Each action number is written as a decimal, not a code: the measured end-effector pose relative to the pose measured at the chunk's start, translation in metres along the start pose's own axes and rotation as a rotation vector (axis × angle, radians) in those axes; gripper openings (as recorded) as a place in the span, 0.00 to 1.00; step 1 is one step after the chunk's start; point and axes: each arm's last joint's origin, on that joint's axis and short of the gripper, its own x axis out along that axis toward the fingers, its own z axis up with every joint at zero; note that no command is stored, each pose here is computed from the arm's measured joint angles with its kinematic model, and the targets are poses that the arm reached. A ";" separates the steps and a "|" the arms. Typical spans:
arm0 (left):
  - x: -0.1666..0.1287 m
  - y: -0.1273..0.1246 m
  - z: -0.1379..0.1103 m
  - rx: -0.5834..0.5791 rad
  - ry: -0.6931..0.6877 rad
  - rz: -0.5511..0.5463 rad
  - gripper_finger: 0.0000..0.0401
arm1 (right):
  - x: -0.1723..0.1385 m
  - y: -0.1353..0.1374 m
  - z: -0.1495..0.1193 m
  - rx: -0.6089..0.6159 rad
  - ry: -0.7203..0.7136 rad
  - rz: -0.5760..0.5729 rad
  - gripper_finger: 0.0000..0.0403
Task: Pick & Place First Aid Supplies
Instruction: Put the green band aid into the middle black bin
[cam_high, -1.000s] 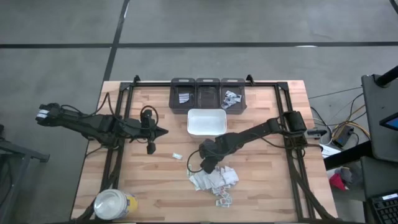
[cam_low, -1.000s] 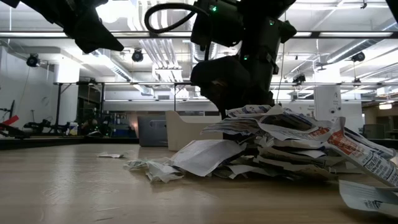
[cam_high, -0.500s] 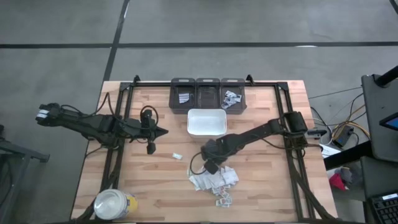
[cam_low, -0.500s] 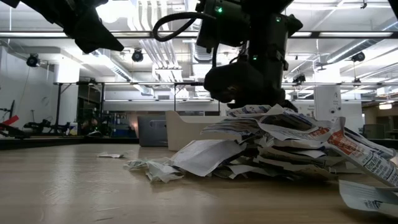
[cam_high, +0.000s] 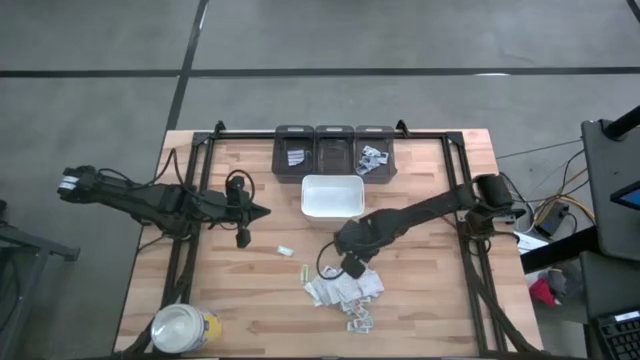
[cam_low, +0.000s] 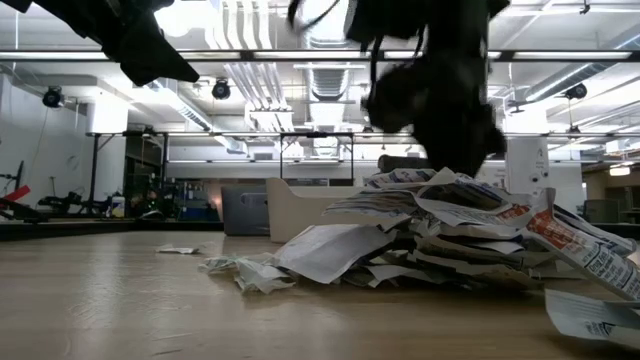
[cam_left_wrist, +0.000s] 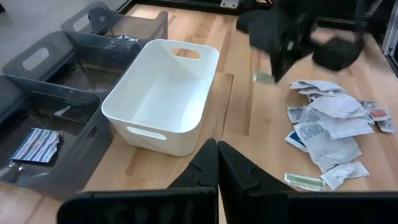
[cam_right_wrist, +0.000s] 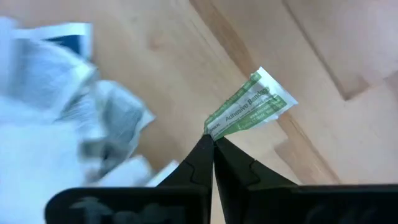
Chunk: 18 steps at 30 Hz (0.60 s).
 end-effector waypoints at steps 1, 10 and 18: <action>0.000 0.000 0.000 0.000 0.000 0.000 0.00 | -0.008 0.000 -0.001 -0.014 -0.008 0.018 0.02; 0.000 0.000 0.000 0.000 -0.001 0.000 0.00 | -0.081 -0.006 -0.009 -0.247 -0.203 0.223 0.02; 0.000 -0.001 0.003 -0.002 -0.024 -0.006 0.00 | -0.138 -0.011 0.000 -0.466 -0.664 0.255 0.02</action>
